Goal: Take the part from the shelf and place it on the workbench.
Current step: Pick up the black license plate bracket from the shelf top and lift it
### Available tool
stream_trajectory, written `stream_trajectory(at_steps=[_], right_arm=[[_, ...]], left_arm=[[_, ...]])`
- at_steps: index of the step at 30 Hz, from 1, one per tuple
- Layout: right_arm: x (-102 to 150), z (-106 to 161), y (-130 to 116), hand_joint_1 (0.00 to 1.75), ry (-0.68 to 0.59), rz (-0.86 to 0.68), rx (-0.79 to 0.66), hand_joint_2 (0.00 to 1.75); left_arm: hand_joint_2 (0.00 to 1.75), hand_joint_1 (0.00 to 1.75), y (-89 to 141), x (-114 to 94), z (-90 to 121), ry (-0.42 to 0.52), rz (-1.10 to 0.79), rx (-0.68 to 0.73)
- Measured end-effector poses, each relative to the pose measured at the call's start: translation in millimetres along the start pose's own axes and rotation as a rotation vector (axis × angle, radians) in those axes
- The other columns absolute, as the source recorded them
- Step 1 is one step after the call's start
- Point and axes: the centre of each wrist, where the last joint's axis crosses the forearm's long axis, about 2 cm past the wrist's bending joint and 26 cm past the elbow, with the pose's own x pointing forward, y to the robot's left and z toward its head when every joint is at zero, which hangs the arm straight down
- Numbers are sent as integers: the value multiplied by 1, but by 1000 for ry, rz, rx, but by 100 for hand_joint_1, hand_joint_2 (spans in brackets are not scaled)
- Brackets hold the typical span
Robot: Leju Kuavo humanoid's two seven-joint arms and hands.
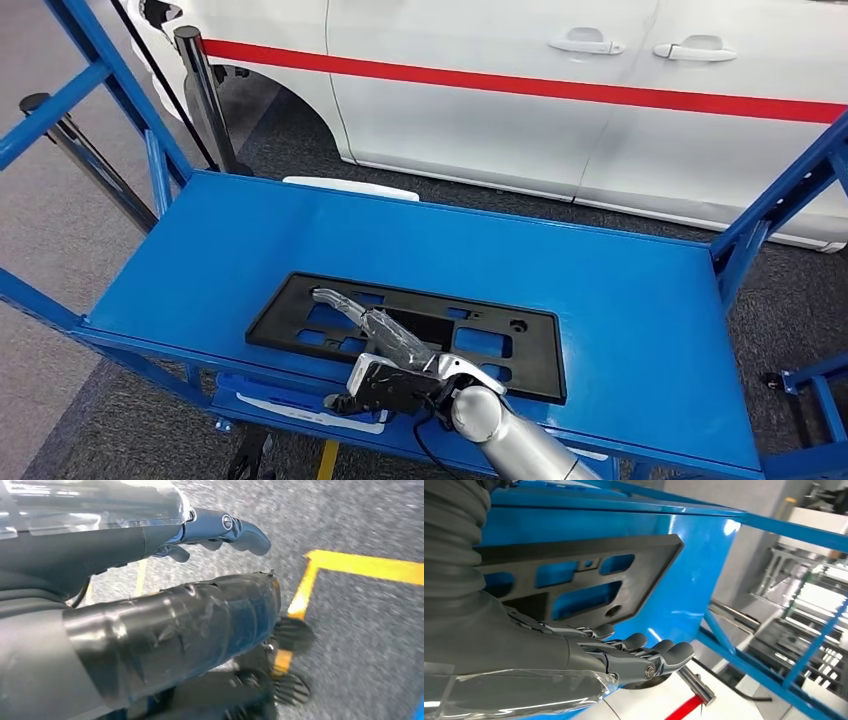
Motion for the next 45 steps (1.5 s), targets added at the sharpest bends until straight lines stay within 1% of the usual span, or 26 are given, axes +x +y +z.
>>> stream_trajectory(at_steps=[7,13,17,23,27,37,40,45], right_arm=[[-3,-6,-3,0,22,27,10,175],[-10,-6,-3,0,72,67,25,175],[-9,-14,-6,0,78,96,35,175],[-9,-22,-3,0,91,140,51,175],[-14,-21,0,0,114,160,57,175],[-14,-25,0,0,121,179,63,175],[-15,-25,1,0,146,238,59,175],[-13,-30,0,0,187,429,0,175]], left_arm=[[0,0,2,1,0,-4,7,2],[0,0,4,1,-1,-3,20,1],[0,0,4,1,-1,-4,28,1],[0,0,7,1,-2,5,35,4],[0,0,9,-3,-3,24,46,9],[0,0,11,-3,-3,29,58,15],[0,0,12,-2,-3,34,71,19],[0,0,12,-3,-3,43,97,21]])
